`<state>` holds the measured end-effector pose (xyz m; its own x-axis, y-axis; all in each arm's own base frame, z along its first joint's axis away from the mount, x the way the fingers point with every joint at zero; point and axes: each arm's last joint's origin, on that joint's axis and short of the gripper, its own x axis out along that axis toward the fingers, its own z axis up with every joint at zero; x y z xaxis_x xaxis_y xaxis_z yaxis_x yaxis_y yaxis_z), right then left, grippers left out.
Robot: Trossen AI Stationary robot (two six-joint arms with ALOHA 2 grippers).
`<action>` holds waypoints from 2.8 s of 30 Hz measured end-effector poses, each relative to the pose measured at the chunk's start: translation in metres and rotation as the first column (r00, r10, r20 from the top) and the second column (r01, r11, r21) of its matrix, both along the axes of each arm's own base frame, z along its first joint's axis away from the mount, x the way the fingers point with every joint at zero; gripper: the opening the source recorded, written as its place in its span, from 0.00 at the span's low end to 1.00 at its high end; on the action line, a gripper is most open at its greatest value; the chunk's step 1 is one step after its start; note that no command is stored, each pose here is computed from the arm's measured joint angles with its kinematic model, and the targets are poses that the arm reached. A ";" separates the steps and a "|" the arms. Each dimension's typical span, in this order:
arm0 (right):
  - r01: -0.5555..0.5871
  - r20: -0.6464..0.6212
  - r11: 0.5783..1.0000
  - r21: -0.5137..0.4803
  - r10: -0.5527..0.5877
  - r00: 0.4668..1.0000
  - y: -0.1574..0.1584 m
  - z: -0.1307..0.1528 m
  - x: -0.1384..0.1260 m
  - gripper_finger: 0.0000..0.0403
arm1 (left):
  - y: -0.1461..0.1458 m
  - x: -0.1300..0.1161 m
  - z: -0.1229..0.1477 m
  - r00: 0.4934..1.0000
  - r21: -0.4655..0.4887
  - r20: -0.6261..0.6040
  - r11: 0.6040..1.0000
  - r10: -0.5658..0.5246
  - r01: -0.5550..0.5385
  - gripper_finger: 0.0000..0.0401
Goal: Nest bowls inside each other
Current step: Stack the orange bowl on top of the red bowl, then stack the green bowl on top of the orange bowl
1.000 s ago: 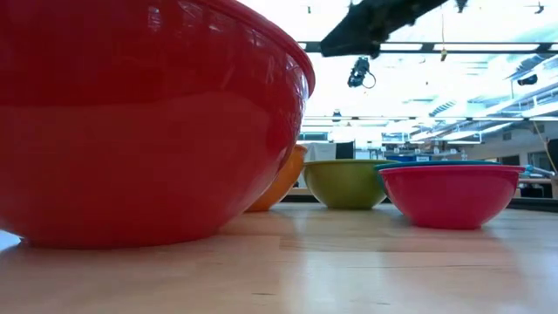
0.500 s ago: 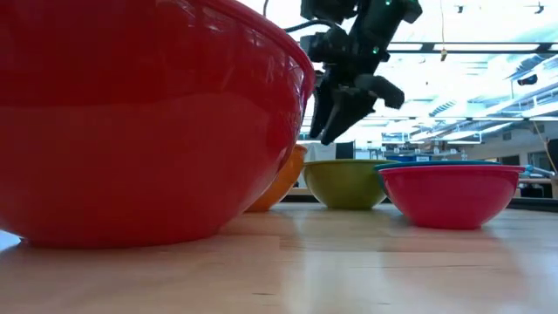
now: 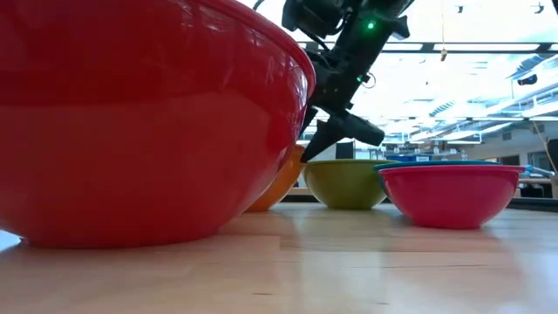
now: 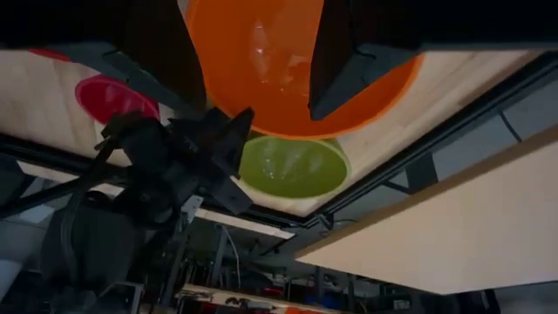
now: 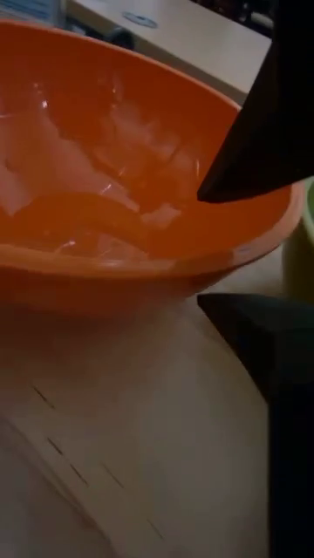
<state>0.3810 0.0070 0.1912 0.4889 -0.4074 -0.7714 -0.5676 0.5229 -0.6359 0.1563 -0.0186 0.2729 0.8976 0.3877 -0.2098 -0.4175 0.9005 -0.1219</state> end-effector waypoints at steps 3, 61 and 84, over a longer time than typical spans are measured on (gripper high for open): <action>-0.023 -0.009 1.000 -0.006 0.023 1.000 0.000 -0.003 0.002 0.31 | 0.000 0.000 -0.001 1.000 -0.009 -0.003 1.000 0.002 -0.002 0.52; -0.402 0.295 0.866 0.297 0.318 0.901 0.146 0.025 -0.017 0.23 | -0.004 -0.037 0.052 0.909 0.082 0.402 0.993 -0.106 0.080 0.52; 0.313 0.200 0.903 0.293 -0.378 0.904 0.035 0.047 -0.053 0.41 | -0.004 -0.035 0.041 0.949 0.106 0.292 0.990 -0.118 0.091 0.52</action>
<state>0.3284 0.0424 0.2383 0.5390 -0.3969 -0.7429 -0.1642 0.8156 -0.5549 0.1217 -0.0231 0.3140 0.9503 0.2935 0.1039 -0.2778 0.9500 -0.1422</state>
